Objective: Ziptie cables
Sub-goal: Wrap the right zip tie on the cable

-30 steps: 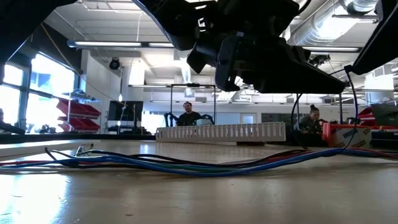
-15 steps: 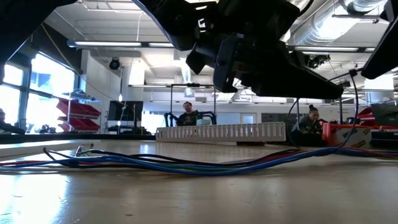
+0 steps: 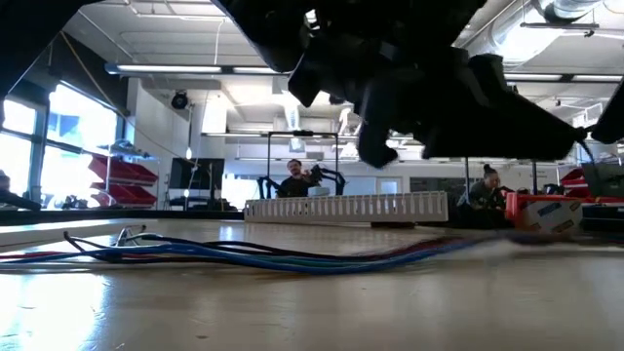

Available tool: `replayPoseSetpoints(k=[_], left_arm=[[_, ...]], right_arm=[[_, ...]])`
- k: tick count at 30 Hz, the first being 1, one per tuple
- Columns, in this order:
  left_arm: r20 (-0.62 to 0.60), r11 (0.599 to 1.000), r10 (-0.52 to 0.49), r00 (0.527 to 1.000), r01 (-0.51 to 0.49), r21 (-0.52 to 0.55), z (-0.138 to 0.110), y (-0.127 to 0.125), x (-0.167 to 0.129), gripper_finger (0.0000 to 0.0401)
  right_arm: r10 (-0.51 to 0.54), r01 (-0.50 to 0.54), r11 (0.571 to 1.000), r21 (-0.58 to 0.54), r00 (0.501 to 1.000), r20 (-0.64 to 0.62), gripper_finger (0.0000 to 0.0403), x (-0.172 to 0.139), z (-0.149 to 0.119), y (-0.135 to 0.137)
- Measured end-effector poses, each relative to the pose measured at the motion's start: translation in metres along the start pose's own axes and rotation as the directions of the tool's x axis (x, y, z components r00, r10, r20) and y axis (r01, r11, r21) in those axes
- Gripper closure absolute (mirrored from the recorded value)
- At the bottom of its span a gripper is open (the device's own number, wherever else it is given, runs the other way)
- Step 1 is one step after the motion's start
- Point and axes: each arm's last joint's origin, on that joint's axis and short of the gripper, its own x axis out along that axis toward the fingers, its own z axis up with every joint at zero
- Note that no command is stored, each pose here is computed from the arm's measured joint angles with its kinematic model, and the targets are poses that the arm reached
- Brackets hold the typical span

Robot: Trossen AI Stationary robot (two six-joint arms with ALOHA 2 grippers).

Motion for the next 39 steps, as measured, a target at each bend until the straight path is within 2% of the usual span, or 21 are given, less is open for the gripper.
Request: replayPoseSetpoints(k=[5,20,27,34,39], left_arm=[[0.004,0.999,0.036,0.999,-0.036,0.038,0.004,-0.009,0.008,0.0310],[0.023,1.000,0.016,1.000,-0.016,0.017,0.006,-0.009,0.007,0.0393],[0.007,1.000,-0.011,1.000,0.011,0.003,0.005,-0.011,0.007,0.0398],[-0.013,0.999,-0.042,0.999,0.042,-0.023,0.003,-0.014,0.007,0.0399],[-0.037,0.998,-0.048,0.998,0.046,-0.046,-0.001,-0.013,0.006,0.0400]], right_arm=[[0.005,-0.005,1.000,0.003,1.000,0.014,0.0403,0.000,0.000,0.001],[0.030,-0.030,0.999,0.010,0.999,0.010,0.0403,-0.002,-0.002,0.003],[0.051,-0.051,0.999,0.007,0.999,0.006,0.0403,-0.009,-0.012,0.005],[0.071,-0.069,0.996,0.049,0.997,-0.040,0.0403,-0.016,-0.041,-0.001],[0.131,-0.127,0.989,-0.073,0.990,0.053,0.0401,-0.017,-0.050,0.002]])
